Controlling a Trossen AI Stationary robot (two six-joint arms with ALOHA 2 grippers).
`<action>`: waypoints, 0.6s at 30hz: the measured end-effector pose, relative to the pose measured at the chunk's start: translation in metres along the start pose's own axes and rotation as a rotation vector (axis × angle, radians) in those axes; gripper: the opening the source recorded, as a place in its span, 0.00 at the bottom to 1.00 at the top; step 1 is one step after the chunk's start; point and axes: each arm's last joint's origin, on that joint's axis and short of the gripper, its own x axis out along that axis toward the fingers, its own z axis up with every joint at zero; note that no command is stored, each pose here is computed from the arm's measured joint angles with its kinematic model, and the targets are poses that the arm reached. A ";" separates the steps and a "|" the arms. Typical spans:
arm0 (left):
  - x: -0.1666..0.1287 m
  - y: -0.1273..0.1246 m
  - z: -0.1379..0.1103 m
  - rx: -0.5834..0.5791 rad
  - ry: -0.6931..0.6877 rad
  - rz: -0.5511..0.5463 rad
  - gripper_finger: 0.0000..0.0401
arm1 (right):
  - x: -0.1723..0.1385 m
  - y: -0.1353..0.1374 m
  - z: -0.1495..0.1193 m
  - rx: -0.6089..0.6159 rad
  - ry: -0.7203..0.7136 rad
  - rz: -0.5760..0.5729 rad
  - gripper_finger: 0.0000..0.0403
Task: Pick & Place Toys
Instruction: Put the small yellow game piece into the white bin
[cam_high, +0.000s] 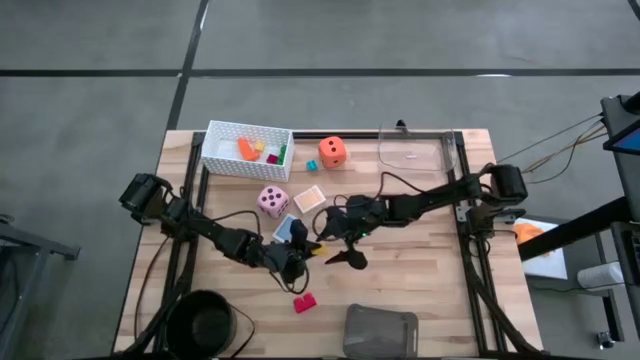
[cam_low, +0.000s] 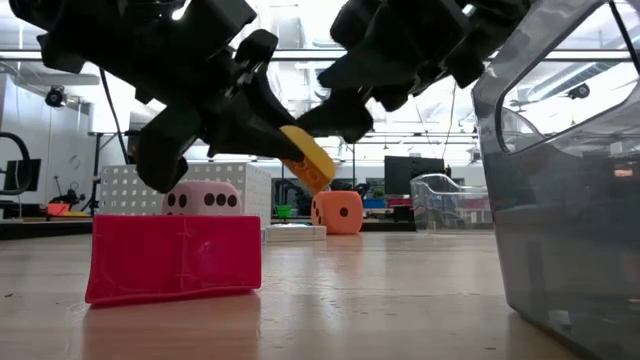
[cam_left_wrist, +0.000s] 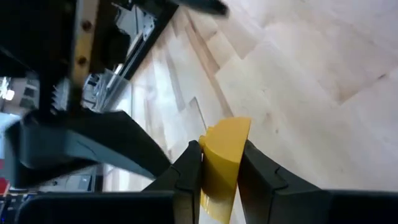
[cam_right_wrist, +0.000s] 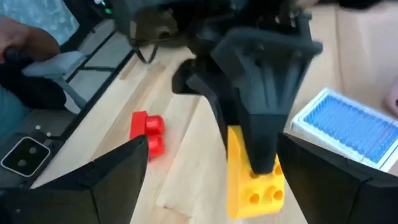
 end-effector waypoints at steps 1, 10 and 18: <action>0.000 0.000 0.000 -0.002 0.004 -0.003 0.17 | -0.003 0.001 -0.001 -0.013 -0.015 0.000 0.86; -0.001 0.000 0.000 -0.048 -0.007 -0.026 0.17 | -0.030 0.011 -0.013 -0.160 -0.300 0.009 0.66; -0.013 0.023 0.002 -0.232 -0.170 -0.145 0.17 | -0.055 0.015 -0.053 -0.141 -0.403 -0.059 0.50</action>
